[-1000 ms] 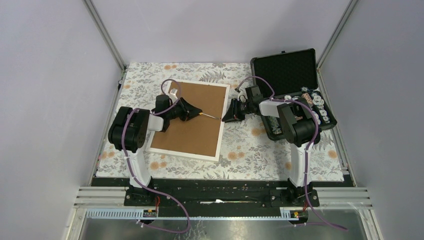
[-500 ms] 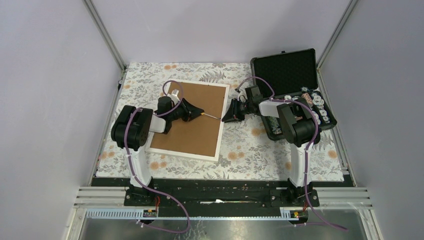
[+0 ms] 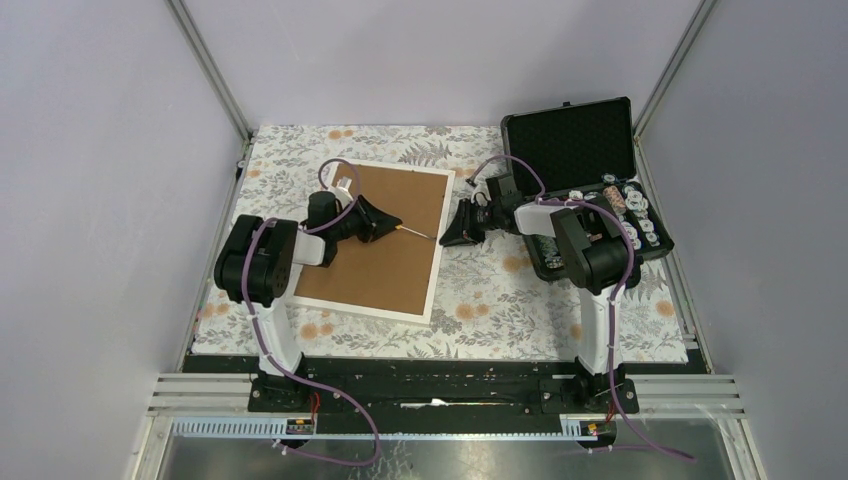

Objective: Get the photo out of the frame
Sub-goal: Release the photo frame item from the photo frame.

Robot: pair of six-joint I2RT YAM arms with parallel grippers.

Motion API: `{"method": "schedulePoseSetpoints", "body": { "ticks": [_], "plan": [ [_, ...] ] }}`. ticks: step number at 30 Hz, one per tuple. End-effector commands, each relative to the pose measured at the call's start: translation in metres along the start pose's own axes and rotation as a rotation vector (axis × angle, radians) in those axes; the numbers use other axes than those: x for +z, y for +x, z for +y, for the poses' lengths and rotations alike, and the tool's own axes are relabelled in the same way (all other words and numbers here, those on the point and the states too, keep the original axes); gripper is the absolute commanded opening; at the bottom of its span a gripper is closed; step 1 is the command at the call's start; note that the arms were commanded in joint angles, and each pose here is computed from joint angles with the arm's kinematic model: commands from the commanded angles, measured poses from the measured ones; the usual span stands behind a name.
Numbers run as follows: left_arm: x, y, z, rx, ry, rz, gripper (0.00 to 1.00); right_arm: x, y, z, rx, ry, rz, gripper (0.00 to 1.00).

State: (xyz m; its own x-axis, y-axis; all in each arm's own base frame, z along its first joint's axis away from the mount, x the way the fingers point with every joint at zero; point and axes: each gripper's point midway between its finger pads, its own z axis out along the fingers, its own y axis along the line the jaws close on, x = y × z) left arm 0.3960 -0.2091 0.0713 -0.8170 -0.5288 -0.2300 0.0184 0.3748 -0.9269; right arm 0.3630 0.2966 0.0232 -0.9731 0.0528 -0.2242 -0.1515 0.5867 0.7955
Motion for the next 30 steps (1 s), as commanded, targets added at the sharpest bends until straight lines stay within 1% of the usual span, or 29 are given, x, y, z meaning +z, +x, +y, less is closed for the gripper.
{"method": "schedulePoseSetpoints", "body": {
  "ticks": [1, 5, 10, 15, 26, 28, 30],
  "plan": [
    [-0.013, -0.011, -0.009, 0.085, 0.030, -0.027, 0.00, 0.011, 0.024, -0.003, -0.001, 0.024, 0.052, 0.13],
    [-0.014, -0.012, -0.018, 0.094, 0.073, -0.024, 0.00, 0.011, 0.025, -0.003, 0.007, 0.024, 0.055, 0.13],
    [-0.012, -0.015, -0.019, 0.107, 0.076, -0.034, 0.00, 0.013, 0.025, -0.002, 0.012, 0.013, 0.058, 0.15],
    [-0.005, -0.006, -0.015, 0.112, 0.082, -0.006, 0.00, 0.014, 0.024, -0.001, 0.017, 0.008, 0.060, 0.18],
    [0.001, 0.019, -0.001, 0.109, 0.069, 0.050, 0.00, 0.024, 0.030, 0.003, 0.003, -0.001, 0.084, 0.19],
    [0.000, 0.017, -0.002, 0.112, 0.070, 0.048, 0.00, 0.026, 0.029, 0.002, 0.011, 0.005, 0.084, 0.19],
    [-0.004, 0.008, -0.005, 0.126, 0.073, 0.030, 0.00, 0.025, 0.029, 0.000, 0.009, 0.009, 0.081, 0.19]
  ]
}}
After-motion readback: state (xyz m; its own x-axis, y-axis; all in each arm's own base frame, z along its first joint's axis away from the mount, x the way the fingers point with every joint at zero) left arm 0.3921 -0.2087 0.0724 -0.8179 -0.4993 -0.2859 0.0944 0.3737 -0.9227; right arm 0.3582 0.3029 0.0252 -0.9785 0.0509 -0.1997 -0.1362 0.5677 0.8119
